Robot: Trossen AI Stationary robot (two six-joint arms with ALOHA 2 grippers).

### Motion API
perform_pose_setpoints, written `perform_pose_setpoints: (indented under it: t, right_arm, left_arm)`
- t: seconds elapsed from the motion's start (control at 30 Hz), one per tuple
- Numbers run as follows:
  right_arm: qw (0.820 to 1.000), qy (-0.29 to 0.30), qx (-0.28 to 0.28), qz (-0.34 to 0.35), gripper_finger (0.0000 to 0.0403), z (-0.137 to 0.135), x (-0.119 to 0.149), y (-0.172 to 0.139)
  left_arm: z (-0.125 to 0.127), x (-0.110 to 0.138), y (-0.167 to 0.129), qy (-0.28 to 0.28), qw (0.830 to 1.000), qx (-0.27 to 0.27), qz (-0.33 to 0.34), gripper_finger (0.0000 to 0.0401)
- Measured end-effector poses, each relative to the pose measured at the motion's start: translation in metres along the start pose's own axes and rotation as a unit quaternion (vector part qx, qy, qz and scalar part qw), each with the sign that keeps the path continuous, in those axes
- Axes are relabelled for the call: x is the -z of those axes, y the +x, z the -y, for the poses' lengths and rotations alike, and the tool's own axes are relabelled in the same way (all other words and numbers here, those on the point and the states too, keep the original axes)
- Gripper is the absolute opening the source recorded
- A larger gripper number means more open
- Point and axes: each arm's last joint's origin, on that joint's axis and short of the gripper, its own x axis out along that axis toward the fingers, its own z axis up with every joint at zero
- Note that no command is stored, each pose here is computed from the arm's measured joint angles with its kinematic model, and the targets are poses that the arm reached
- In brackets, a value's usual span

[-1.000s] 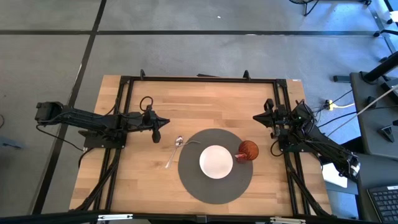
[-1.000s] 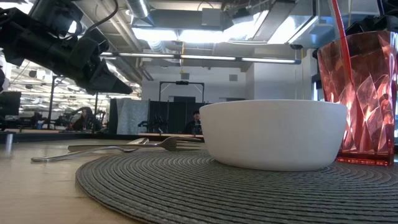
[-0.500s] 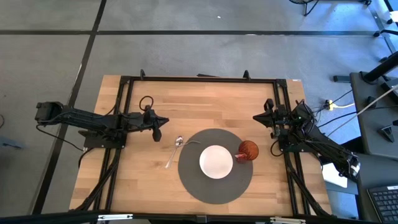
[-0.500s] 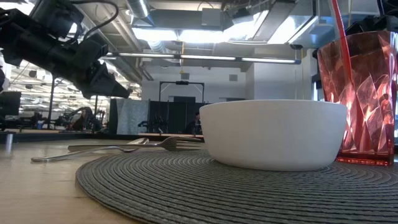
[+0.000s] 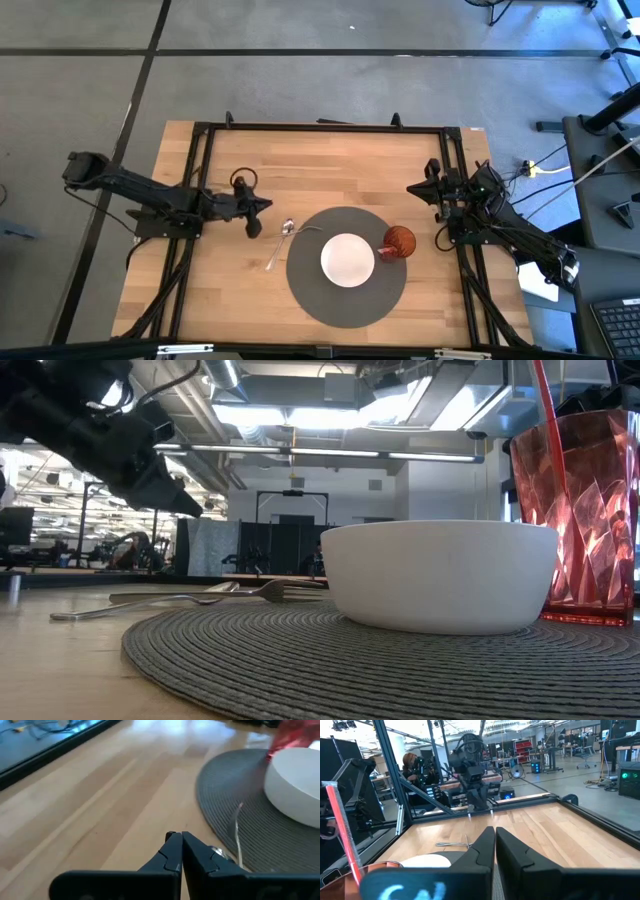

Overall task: Pick & Place Utensil
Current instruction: Put the silver fork into the white bowl

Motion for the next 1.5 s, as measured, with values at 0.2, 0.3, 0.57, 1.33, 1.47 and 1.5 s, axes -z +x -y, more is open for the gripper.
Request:
perform_pose_setpoints:
  t: [0.2, 0.3, 0.57, 1.33, 1.47, 1.5]
  right_arm:
    - [1.000, 0.000, 0.003, 0.007, 0.0016, 0.000, -0.001, 0.000]
    - [1.000, 0.000, 0.003, 0.005, 0.0016, 0.000, -0.001, 0.000]
    - [1.000, -0.001, 0.004, 0.004, 0.0017, 0.000, -0.001, 0.000]
    - [1.000, 0.000, 0.003, 0.004, 0.0016, 0.000, -0.001, 0.000]
    - [1.000, 0.000, 0.002, 0.004, 0.0017, 0.000, -0.001, 0.000]
    - [1.000, 0.000, 0.003, 0.004, 0.0017, 0.000, -0.001, 0.000]
  left_arm:
    - [0.007, 0.004, 0.011, -0.071, 0.994, -0.061, -0.052, 0.0008]
    - [0.011, 0.011, 0.019, -0.097, 0.990, -0.057, -0.088, 0.0013]
    - [0.038, 0.009, 0.039, -0.048, 0.990, -0.035, -0.129, 0.0050]
    - [0.098, -0.035, 0.123, 0.048, 0.946, -0.068, -0.312, 0.0121]
    - [0.098, -0.031, 0.124, 0.046, 0.941, -0.058, -0.331, 0.0121]
    - [0.098, -0.030, 0.125, 0.046, 0.940, -0.058, -0.334, 0.0121]
